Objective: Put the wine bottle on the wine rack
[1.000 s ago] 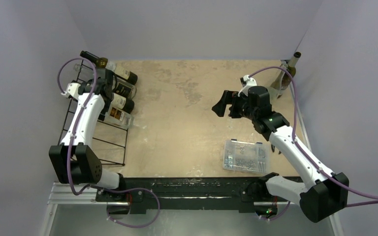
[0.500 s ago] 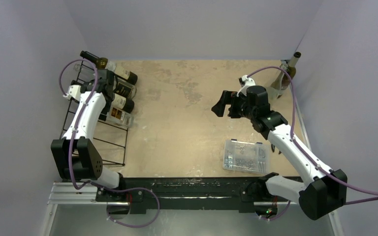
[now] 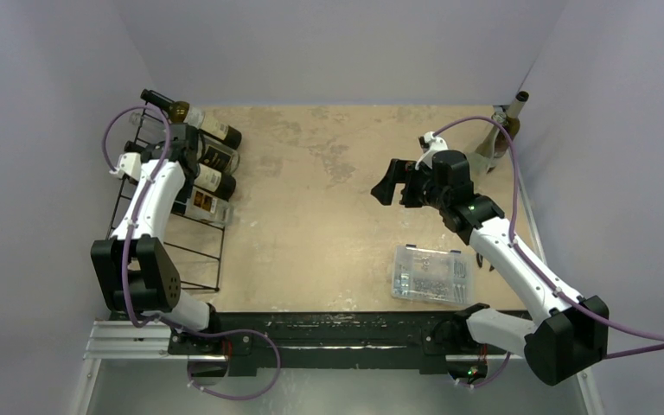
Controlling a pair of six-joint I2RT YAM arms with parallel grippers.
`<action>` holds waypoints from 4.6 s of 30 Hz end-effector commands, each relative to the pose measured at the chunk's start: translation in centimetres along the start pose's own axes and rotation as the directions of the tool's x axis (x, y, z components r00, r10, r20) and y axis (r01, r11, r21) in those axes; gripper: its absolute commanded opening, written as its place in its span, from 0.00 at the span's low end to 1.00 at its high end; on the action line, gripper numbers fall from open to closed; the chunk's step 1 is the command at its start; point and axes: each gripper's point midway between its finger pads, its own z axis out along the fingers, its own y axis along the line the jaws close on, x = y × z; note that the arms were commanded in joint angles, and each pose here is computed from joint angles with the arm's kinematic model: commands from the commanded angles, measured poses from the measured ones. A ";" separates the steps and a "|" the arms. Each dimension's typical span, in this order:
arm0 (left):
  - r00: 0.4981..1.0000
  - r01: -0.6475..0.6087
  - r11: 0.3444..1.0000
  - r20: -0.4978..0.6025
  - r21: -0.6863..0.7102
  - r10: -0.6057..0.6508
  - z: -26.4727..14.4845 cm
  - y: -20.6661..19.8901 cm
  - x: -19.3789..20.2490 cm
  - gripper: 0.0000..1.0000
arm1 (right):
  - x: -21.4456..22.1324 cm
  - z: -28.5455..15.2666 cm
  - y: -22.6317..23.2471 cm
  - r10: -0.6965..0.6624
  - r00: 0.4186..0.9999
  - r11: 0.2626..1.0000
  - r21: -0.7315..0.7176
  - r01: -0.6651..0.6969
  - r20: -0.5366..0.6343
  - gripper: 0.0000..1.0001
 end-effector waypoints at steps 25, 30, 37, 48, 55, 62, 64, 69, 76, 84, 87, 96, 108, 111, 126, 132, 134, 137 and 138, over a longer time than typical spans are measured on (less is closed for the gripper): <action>0.997 0.063 0.997 -0.035 -0.054 -0.064 0.4 0.2 -0.4 0.47 | -2.1 -1.4 1.4 -0.015 0.997 0.999 -0.046 0.018 0.071 0.99; 0.998 0.052 0.997 -0.042 -0.055 -0.054 0.4 0.3 -0.7 0.54 | -2.1 -1.9 1.7 -0.007 0.997 0.999 -0.054 0.011 0.075 0.99; 0.996 0.046 0.997 -0.072 -0.054 -0.050 0.4 0.7 -0.8 0.73 | -2.4 -2.7 2.1 0.009 0.996 0.998 -0.068 -0.003 0.091 0.99; 0.994 0.033 0.999 -0.108 0.018 -0.031 -1.3 0.8 -1.7 1.00 | -2.0 -3.6 2.2 0.028 0.995 0.997 -0.071 -0.021 0.100 0.99; 0.990 0.030 0.994 -0.140 0.106 -0.015 -3.4 1.3 -2.2 1.00 | -1.9 -4.4 2.4 0.053 0.992 0.996 -0.078 -0.045 0.111 0.99; 0.966 -0.007 0.951 -0.245 0.310 0.087 -6.3 1.6 -0.3 1.00 | -1.7 -5.0 2.3 0.081 0.991 0.994 -0.076 -0.073 0.110 0.99; 0.951 -0.016 0.922 -0.280 0.387 0.134 -7.2 1.3 0.7 1.00 | -1.5 -5.2 2.3 0.094 0.990 0.993 -0.074 -0.087 0.106 0.99; 0.891 -0.090 0.781 -0.300 0.618 0.340 -10.6 -0.3 2.5 1.00 | -1.1 -5.9 2.6 0.124 0.989 0.990 -0.079 -0.117 0.087 0.99; 0.816 -0.261 0.402 -0.022 0.878 0.578 -15.8 -2.6 3.7 1.00 | -1.3 -7.1 2.3 0.193 0.973 0.981 -0.061 -0.186 0.128 0.99; 0.690 -0.207 -0.064 0.192 0.976 0.698 -21.4 -1.3 8.7 1.00 | -3.1 -8.2 -2.5 0.048 0.989 0.962 0.261 -0.082 0.136 0.99; 0.643 -0.191 -0.155 0.243 0.969 0.726 -23.3 -0.5 9.7 1.00 | -4.8 -8.3 -3.9 0.001 0.987 0.930 0.362 -0.059 0.158 0.99; 0.635 -0.225 -0.211 0.307 0.951 0.709 -24.5 0.5 8.8 1.00 | -13.8 -9.6 -8.8 -0.043 0.960 0.803 0.582 -0.132 0.276 0.99; 0.631 -0.196 -0.234 0.305 0.952 0.714 -25.2 0.7 8.9 1.00 | -21.1 -11.6 -17.9 -0.038 0.893 0.642 0.695 -0.323 0.449 0.98; 0.631 -0.193 -0.229 0.299 0.954 0.716 -25.1 0.7 9.0 1.00 | -21.6 -10.2 -19.2 -0.046 0.900 0.631 0.711 -0.311 0.434 0.91; 0.622 -0.175 -0.230 0.289 0.957 0.727 -25.0 0.6 9.4 1.00 | -21.5 -5.5 -24.3 -0.003 0.939 0.549 0.785 -0.287 0.345 0.84; 0.620 -0.171 -0.228 0.285 0.958 0.731 -24.9 0.6 9.6 0.99 | -21.1 -5.2 -24.3 0.002 0.939 0.556 0.781 -0.286 0.343 0.76; 0.619 -0.168 -0.228 0.283 0.959 0.733 -24.9 0.6 9.6 0.99 | -21.5 -5.0 -23.7 -0.011 0.939 0.595 0.757 -0.270 0.343 0.73; 0.617 -0.167 -0.224 0.279 0.960 0.735 -24.9 0.6 9.7 0.98 | -21.6 -5.3 -23.5 -0.024 0.939 0.599 0.758 -0.260 0.342 0.64; 0.618 -0.167 -0.228 0.282 0.959 0.734 -24.9 0.6 9.7 0.98 | -21.5 -5.2 -23.5 -0.026 0.940 0.599 0.759 -0.258 0.340 0.61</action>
